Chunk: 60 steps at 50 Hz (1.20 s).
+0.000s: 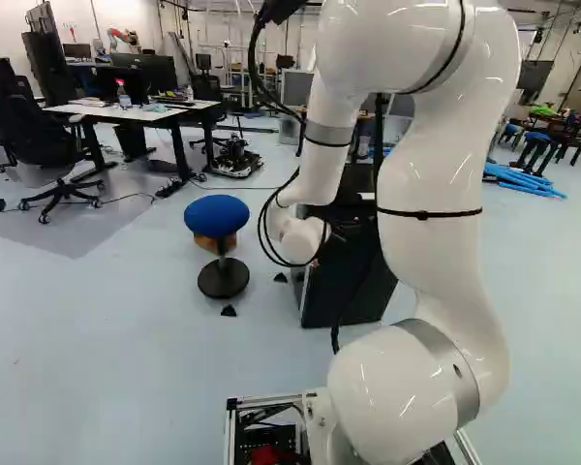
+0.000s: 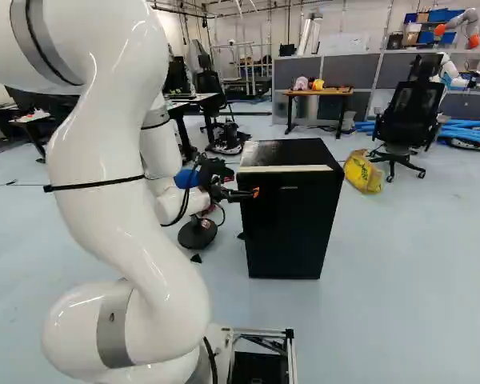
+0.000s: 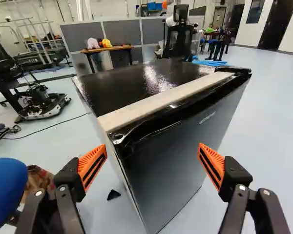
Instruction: Grab a drink from the fridge
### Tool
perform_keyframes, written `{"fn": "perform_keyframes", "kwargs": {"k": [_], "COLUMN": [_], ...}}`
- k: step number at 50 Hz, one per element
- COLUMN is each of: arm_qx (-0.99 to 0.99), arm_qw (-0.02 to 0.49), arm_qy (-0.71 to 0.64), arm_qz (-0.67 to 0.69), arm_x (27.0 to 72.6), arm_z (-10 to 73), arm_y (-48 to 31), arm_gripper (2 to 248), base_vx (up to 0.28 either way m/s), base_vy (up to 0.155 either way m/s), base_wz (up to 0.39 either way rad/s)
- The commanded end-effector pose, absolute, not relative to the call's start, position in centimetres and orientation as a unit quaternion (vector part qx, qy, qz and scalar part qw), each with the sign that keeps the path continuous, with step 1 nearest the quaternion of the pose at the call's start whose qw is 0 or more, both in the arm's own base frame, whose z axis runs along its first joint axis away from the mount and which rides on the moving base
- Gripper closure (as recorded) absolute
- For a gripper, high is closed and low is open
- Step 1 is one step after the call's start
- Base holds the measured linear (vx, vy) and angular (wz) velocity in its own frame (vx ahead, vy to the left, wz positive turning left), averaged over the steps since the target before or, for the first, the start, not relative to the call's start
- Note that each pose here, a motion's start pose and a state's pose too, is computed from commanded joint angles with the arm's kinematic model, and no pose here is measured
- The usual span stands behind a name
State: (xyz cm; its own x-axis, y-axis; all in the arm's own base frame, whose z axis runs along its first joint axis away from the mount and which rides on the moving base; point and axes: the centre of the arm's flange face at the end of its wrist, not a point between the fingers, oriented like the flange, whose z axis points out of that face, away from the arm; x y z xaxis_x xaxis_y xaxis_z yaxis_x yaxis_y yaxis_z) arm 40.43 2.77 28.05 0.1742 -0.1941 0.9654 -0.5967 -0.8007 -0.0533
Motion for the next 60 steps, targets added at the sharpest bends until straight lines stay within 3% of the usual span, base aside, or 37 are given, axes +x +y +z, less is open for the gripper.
{"fn": "perform_keyframes", "kwargs": {"k": [38, 60], "arm_qx": [0.714, 0.715], "arm_qw": [0.211, 0.205], "arm_qy": [-0.275, -0.271], "arm_qz": [0.608, 0.611], "arm_x": [40.9, 41.3], "arm_z": [27.2, 27.1], "arm_y": [3.4, 4.1], "arm_gripper": [3, 3], "base_vx": [0.0, 0.0], "base_vy": [0.0, 0.0], "base_wz": [0.0, 0.0]}}
